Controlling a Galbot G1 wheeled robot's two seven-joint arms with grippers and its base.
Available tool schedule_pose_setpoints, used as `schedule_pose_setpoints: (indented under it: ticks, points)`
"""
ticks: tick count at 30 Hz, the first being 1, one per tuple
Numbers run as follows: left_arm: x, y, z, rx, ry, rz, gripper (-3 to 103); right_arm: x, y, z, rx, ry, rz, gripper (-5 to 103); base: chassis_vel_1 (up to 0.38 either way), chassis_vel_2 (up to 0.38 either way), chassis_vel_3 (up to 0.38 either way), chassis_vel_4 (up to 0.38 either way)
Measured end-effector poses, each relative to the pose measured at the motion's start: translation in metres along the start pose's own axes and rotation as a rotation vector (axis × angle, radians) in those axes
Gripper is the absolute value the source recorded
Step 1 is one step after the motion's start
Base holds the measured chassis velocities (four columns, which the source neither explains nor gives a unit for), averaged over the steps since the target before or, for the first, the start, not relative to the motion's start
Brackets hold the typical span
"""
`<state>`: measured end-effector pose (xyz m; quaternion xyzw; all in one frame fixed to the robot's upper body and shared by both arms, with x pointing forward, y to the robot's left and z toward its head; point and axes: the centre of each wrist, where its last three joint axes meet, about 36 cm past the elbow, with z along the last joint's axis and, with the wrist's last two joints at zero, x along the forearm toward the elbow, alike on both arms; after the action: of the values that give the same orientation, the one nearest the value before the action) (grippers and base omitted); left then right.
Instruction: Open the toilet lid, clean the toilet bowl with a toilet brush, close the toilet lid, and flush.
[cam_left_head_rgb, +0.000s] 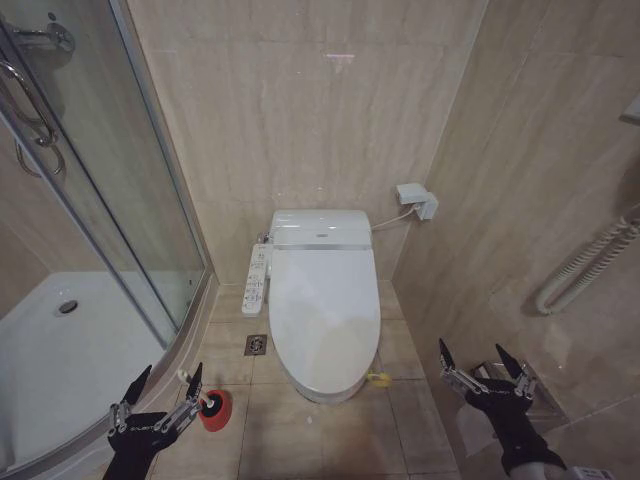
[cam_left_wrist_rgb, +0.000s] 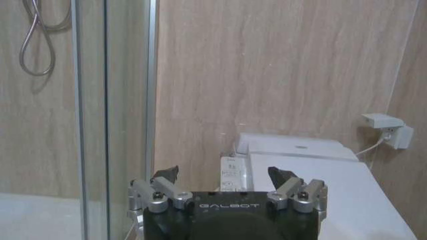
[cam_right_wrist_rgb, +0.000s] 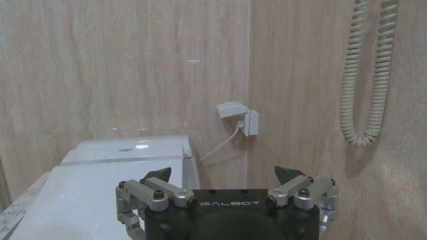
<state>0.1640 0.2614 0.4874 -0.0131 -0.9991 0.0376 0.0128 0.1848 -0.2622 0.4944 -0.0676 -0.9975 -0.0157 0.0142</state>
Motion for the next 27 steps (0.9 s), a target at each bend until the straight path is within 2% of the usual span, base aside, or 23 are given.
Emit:
schedule_pose_setpoints:
  ticks: [27]
  points:
    - [0.0000, 0.0000, 0.0000, 0.000, 0.000, 0.000, 92, 0.0000, 0.0000, 0.0000, 0.000, 0.000, 0.000, 100, 0.000, 0.000, 0.000, 0.000]
